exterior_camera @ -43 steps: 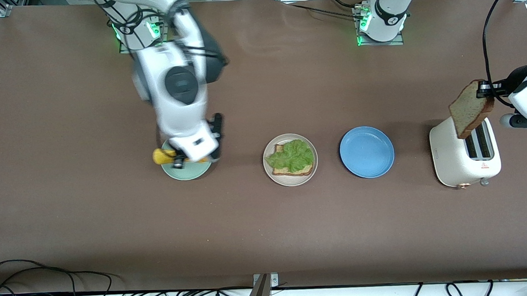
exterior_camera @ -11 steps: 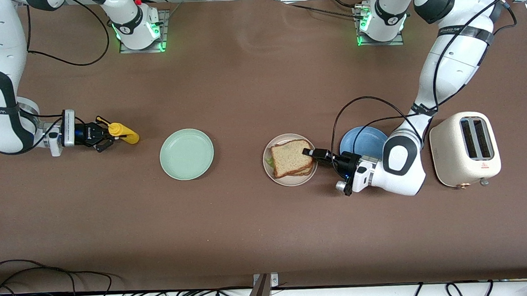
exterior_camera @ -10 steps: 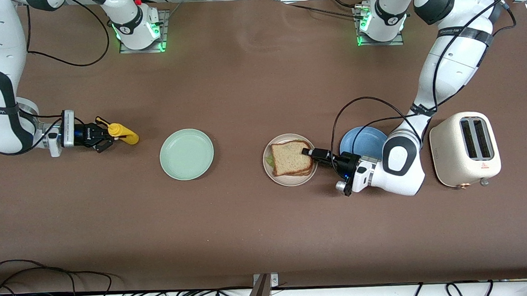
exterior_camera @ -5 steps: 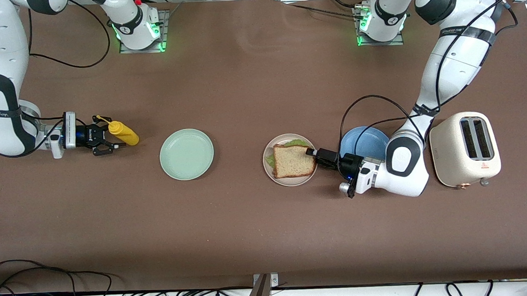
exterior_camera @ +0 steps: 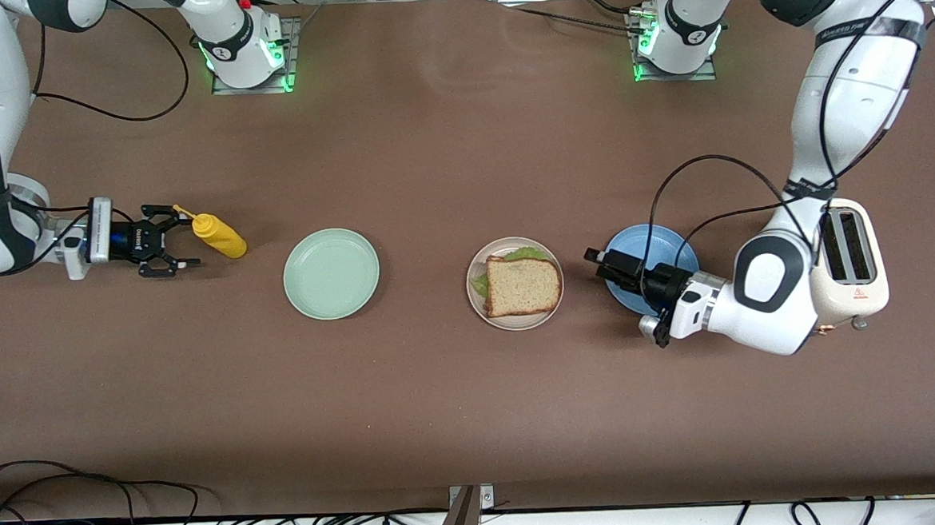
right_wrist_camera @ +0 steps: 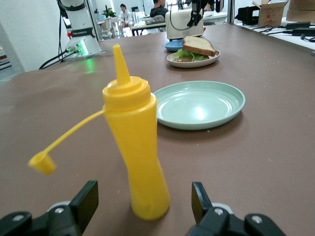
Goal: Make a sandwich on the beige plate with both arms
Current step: 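Release the bread and withdraw the left gripper while the right gripper drops the bottle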
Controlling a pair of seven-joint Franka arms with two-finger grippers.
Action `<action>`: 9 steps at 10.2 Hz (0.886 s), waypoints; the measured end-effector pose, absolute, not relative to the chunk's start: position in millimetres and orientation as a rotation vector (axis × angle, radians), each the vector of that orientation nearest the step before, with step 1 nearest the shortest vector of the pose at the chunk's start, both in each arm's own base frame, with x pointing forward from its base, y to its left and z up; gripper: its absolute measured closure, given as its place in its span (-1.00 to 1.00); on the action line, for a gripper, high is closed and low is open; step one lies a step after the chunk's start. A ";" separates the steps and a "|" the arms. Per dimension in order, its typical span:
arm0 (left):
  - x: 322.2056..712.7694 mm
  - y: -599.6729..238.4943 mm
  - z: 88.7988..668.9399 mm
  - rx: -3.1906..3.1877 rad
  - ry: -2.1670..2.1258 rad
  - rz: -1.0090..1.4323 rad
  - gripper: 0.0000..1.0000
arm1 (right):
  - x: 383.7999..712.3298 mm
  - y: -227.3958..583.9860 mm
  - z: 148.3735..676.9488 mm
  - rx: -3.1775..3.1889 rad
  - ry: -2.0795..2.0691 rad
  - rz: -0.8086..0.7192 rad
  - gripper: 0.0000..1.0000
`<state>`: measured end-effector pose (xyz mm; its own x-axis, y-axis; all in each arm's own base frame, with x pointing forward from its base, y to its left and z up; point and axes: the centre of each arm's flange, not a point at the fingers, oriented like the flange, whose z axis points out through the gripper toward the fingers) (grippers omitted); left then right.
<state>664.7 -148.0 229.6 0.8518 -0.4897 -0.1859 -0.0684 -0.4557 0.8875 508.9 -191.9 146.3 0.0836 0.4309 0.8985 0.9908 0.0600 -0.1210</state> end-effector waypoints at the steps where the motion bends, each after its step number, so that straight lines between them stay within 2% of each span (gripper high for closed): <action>1: 663.0 -145.0 248.6 2.066 -0.406 -0.568 -1.00 | 515.5 -207.0 156.5 -1.518 -1.504 -0.786 -0.71; 3: 657.6 -139.6 302.5 2.261 -0.391 -0.664 -1.00 | 545.7 -228.6 197.5 -1.566 -1.531 -0.662 -0.71; 5: 647.4 -132.3 367.7 2.513 -0.376 -0.701 -1.00 | 589.3 -226.9 257.8 -1.663 -1.522 -0.497 -0.71; 7: 636.1 -140.4 421.9 2.729 -0.386 -0.654 -1.00 | 624.2 -205.5 317.6 -1.797 -1.447 -0.321 -0.74; 9: 622.0 -153.5 478.7 2.917 -0.394 -0.538 -1.00 | 637.8 -185.4 362.9 -1.985 -1.268 -0.130 -0.79</action>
<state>622.0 -153.5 478.7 0.9011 -0.2823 -0.3292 -0.2288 -0.9544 0.1919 637.8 -185.4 362.9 0.5011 0.7343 0.4579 0.8118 -0.2155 -0.5428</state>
